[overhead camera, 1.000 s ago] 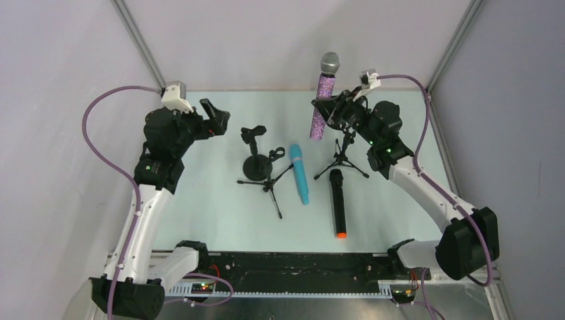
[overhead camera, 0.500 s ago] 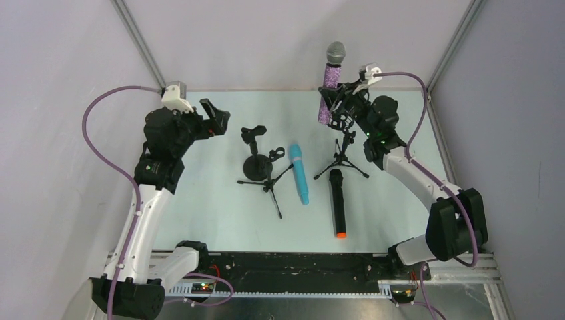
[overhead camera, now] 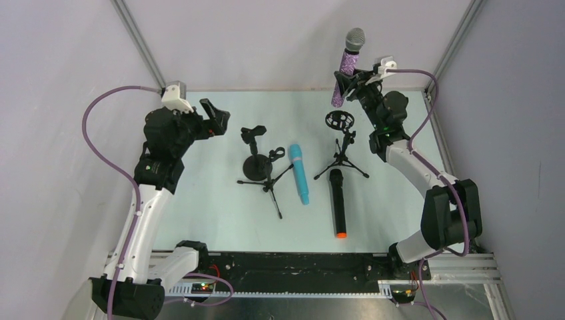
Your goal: Attach the microphones to the stand
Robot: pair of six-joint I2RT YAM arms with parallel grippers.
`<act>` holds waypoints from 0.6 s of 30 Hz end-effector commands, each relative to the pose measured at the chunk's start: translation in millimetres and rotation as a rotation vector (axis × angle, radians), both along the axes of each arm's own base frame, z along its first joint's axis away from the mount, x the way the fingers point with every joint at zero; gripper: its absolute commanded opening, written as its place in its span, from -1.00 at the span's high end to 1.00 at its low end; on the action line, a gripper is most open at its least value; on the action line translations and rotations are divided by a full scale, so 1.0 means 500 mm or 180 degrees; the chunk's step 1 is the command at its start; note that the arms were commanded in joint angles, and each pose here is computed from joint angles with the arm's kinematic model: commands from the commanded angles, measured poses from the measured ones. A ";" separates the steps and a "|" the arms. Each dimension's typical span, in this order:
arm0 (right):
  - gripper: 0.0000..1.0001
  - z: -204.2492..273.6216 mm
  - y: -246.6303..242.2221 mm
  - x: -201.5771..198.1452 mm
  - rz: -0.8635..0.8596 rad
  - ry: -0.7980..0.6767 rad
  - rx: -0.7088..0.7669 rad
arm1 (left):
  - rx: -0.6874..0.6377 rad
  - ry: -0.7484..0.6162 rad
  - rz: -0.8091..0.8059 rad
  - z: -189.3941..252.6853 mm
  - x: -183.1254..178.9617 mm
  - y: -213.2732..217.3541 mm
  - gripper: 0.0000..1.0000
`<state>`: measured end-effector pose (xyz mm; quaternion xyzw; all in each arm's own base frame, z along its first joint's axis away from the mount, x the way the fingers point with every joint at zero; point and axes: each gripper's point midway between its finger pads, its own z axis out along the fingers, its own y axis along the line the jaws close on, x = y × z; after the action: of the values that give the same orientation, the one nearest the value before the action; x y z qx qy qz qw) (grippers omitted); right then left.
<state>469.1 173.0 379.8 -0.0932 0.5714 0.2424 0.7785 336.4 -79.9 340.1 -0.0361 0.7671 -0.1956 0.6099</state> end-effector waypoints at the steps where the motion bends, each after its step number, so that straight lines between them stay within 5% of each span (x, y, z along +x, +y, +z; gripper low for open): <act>1: 1.00 0.126 -0.026 -0.011 -0.0148 -0.0660 0.0077 | -0.0035 -0.0129 -0.0067 0.027 0.003 -0.010 -0.97; 18: 1.00 0.037 -0.035 0.037 -0.0134 -0.0347 -0.0063 | -0.0045 -0.0138 -0.0091 0.029 0.002 -0.013 -0.97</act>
<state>489.9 157.1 369.2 -0.0940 0.5692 0.2139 0.7883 338.0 -80.7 337.5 -0.0354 0.7696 -0.1964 0.6065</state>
